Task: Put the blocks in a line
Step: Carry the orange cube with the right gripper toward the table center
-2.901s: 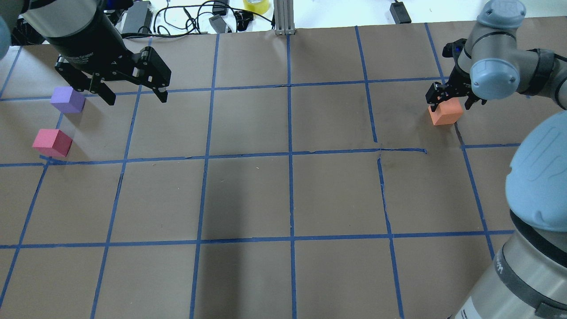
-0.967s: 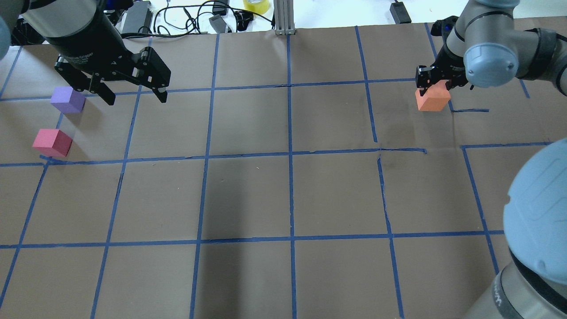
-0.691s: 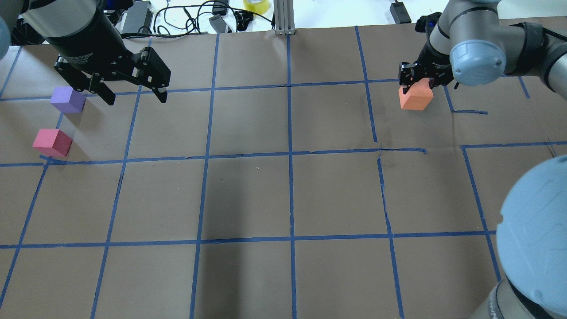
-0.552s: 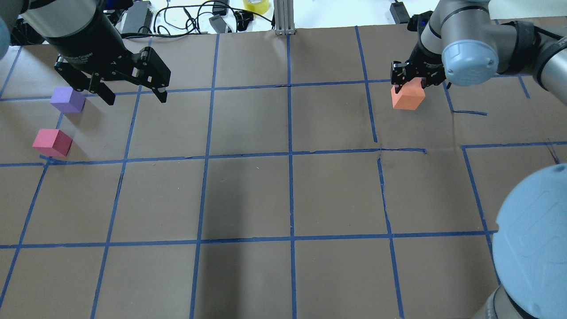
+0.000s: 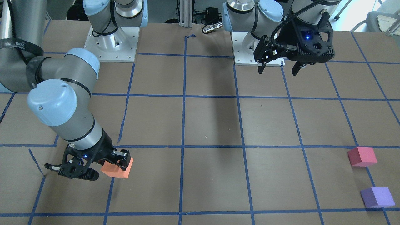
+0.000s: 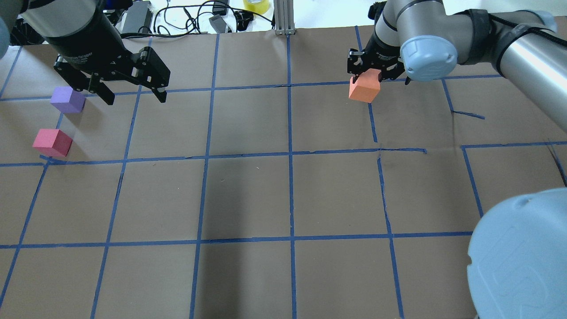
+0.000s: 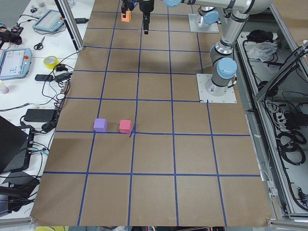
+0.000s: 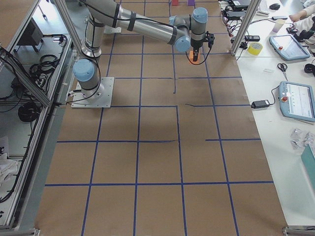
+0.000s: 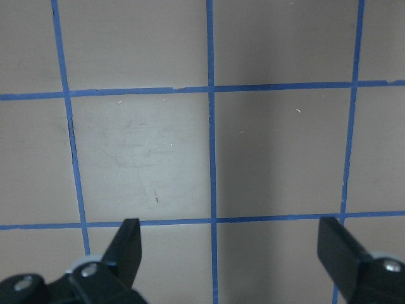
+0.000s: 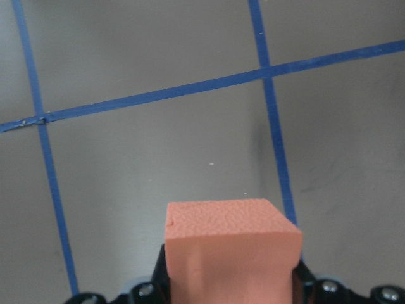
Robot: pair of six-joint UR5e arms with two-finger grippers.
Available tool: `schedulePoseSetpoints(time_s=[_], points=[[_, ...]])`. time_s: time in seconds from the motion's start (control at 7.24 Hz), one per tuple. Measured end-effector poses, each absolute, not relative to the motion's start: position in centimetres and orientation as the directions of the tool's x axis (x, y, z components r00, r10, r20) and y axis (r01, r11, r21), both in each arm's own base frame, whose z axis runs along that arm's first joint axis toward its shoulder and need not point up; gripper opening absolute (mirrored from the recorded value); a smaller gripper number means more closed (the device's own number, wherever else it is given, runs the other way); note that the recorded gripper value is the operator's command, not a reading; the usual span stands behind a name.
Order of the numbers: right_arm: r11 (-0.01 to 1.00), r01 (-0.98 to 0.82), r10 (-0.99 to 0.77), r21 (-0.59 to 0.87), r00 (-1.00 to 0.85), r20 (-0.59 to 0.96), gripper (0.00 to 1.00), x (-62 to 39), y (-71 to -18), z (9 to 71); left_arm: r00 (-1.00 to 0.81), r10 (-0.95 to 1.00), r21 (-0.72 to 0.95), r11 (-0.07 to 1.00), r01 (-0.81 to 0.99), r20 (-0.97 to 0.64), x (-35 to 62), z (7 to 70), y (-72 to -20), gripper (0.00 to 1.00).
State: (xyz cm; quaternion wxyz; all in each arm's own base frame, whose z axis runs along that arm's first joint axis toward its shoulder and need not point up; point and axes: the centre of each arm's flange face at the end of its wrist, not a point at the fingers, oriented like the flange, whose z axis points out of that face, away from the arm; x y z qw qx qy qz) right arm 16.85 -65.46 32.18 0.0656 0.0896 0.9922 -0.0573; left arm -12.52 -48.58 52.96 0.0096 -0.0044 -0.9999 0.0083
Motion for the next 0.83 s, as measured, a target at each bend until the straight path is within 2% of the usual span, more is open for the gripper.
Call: schedulePoseSetpoints(time_s=[0.83], points=[[0.966, 0.240, 0.218, -0.097, -0.957, -0.189, 0.00, 30.8, -65.3, 31.7, -1.000, 0.011, -0.018, 1.000, 0.011, 0.018, -12.5, 53.0, -48.5, 1.00]])
